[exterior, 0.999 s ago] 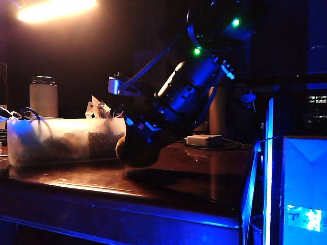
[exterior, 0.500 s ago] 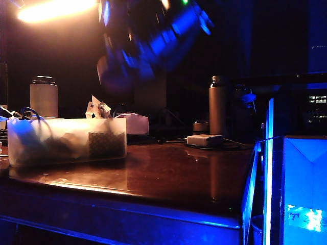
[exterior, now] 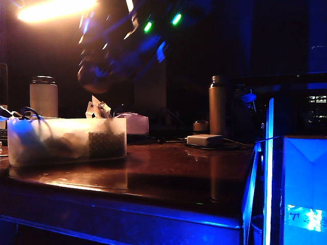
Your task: Pick up the kiwi and place it into the translucent box.
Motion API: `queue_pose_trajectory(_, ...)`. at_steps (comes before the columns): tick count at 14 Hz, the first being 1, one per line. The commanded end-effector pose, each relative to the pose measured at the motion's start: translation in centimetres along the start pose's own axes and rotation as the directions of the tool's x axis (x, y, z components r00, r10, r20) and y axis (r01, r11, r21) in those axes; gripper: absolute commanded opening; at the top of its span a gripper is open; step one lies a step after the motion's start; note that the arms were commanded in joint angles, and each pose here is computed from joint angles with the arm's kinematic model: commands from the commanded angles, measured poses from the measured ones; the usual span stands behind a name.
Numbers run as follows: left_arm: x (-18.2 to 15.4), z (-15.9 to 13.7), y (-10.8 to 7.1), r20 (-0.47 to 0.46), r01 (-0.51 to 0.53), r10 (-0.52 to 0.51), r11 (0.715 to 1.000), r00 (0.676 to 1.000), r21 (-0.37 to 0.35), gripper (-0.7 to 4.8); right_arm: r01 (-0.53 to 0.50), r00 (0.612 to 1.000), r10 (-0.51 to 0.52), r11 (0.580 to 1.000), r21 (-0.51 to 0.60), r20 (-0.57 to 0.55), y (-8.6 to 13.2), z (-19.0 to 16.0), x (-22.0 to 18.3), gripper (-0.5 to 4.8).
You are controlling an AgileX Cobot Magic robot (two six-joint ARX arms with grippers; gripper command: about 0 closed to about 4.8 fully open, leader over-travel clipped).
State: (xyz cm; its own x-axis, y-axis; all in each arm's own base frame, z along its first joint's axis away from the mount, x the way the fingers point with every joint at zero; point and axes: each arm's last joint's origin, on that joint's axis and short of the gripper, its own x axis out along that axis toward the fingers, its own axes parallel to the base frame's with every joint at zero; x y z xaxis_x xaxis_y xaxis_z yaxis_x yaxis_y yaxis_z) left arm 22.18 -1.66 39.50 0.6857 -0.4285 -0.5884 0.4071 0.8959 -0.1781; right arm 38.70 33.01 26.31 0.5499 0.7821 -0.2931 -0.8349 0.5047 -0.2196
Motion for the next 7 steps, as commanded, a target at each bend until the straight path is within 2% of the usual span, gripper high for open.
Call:
queue_pose_trajectory(1, -0.16, 0.20, -0.13, 0.019, 0.007, -0.007, 1.000, 1.000, 0.011, -0.03, -0.005, 0.998, 0.005, 1.000, -0.012, 0.061, -0.25, 0.55, 2.19, 3.02)
queue_pose_trajectory(3, -0.16, 0.20, -0.13, 0.019, 0.006, -0.007, 1.000, 1.000, 0.011, -0.02, -0.003, 0.997, 0.005, 1.000, -0.029, 0.075, -0.06, 0.78, 2.44, 4.79)
queue_pose_trajectory(5, -0.17, 0.33, -0.12, 0.030, 0.006, -0.006, 1.000, 1.000, 0.016, -0.03, 0.001, 0.997, 0.001, 1.000, -0.030, 0.074, -0.04, 0.82, 2.43, 4.79)
queue_pose_trajectory(6, -0.18, 0.35, -0.13, 0.033, 0.006, -0.007, 1.000, 0.999, 0.017, -0.03, 0.013, 0.997, -0.011, 1.000, -0.028, 0.071, -0.12, 0.92, 2.33, 4.56)
queue_pose_trajectory(7, -0.20, 0.36, -0.18, 0.035, 0.023, -0.023, 1.000, 0.999, 0.018, -0.03, 0.057, 0.996, -0.056, 0.998, -0.024, 0.064, -0.30, 1.27, 2.04, 3.08)
